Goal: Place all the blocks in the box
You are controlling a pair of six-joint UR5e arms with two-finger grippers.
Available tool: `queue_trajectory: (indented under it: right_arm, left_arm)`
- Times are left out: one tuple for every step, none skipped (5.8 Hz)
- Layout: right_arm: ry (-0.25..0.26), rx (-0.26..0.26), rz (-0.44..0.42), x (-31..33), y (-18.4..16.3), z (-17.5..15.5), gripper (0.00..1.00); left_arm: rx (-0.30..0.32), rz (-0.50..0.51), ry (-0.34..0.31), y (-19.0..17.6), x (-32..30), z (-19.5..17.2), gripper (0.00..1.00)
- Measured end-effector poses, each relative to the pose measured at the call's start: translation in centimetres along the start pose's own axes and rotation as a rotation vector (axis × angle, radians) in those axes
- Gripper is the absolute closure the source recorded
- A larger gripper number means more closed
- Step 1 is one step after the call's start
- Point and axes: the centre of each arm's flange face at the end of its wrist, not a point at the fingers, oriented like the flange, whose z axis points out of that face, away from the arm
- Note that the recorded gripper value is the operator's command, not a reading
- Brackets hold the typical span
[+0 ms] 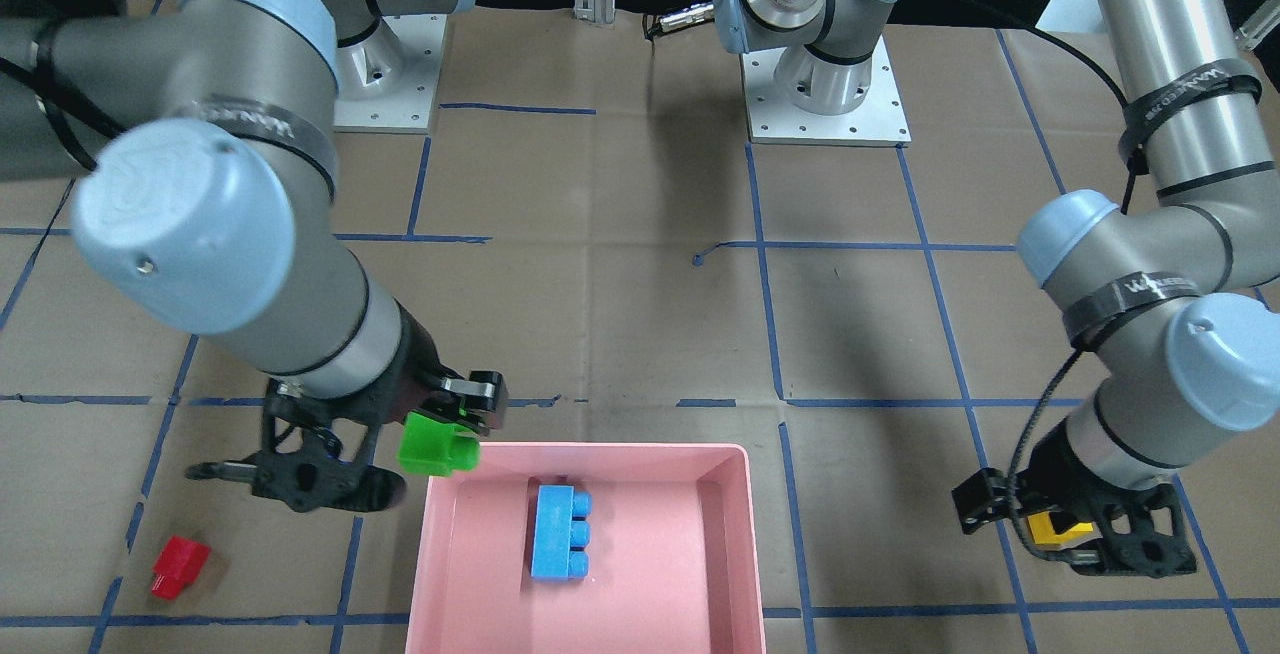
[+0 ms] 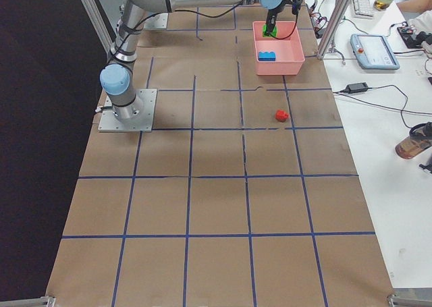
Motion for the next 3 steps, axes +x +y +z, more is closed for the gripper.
queue_trajectory:
  right_arm:
    - [-0.012,0.01,-0.003,-2.3,-1.9,4.3,0.63]
    - [-0.015,0.012,-0.008,-3.1,-3.7,8.7,0.31]
    - [-0.015,0.01,-0.013,-3.2,-4.7,11.4,0.01]
  left_arm:
    - [-0.037,-0.01,-0.022,-0.1,-3.9,0.8,0.01]
    - [-0.073,-0.016,-0.023,-0.4,-6.0,2.0,0.01]
    - [-0.098,-0.008,-0.022,-0.4,-6.9,3.2,0.01]
